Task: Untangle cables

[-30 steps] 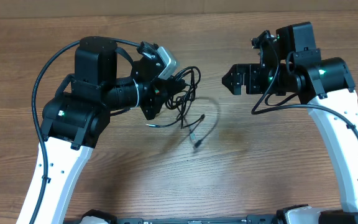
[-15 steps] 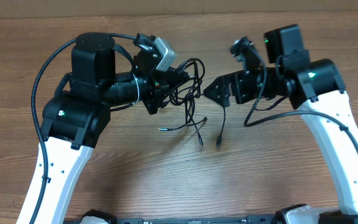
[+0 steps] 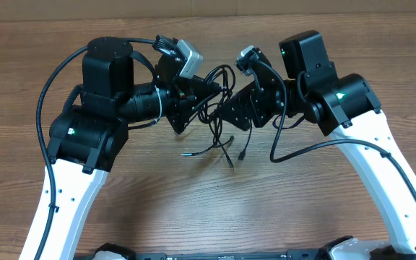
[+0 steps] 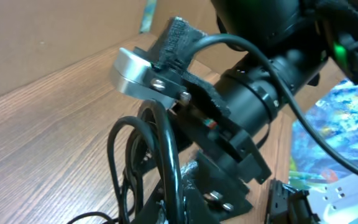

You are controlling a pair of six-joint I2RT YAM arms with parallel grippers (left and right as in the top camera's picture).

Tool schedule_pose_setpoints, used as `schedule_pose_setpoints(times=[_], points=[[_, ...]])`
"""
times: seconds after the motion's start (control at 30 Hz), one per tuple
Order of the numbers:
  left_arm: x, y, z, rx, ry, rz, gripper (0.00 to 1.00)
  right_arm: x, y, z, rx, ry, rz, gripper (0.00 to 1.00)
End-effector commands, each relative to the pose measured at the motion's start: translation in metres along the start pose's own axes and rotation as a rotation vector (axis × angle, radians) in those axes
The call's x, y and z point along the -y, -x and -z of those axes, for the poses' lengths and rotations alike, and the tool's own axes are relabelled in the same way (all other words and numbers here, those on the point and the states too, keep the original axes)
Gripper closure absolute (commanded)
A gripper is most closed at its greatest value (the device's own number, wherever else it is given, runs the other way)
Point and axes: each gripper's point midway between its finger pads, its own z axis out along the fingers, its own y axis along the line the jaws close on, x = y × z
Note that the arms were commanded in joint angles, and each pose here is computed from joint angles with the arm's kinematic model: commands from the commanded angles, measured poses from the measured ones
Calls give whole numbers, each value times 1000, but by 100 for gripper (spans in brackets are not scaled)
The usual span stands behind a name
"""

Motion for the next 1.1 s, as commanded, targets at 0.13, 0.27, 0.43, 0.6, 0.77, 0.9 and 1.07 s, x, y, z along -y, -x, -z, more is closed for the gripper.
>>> schedule_pose_setpoints(times=[0.13,0.27,0.43,0.6,0.77,0.9,1.07], points=[[27,12,7,36,-110,-30,95,-3,1,-2,-2,14,12,62],[30,14,10,45,-111,-41,96,7,-4,-1,-24,-45,-1,73],[30,17,17,61,-95,-50,96,16,-12,0,-54,-100,-17,90],[23,21,29,82,-62,-22,96,30,-21,2,-92,-185,-34,95],[21,22,32,86,-56,-21,96,34,-24,3,-103,-207,-52,82],[21,20,31,79,-55,-12,96,32,-24,3,-100,-199,-56,50],[21,19,31,76,-55,-7,96,33,-21,3,-90,-200,-49,35]])
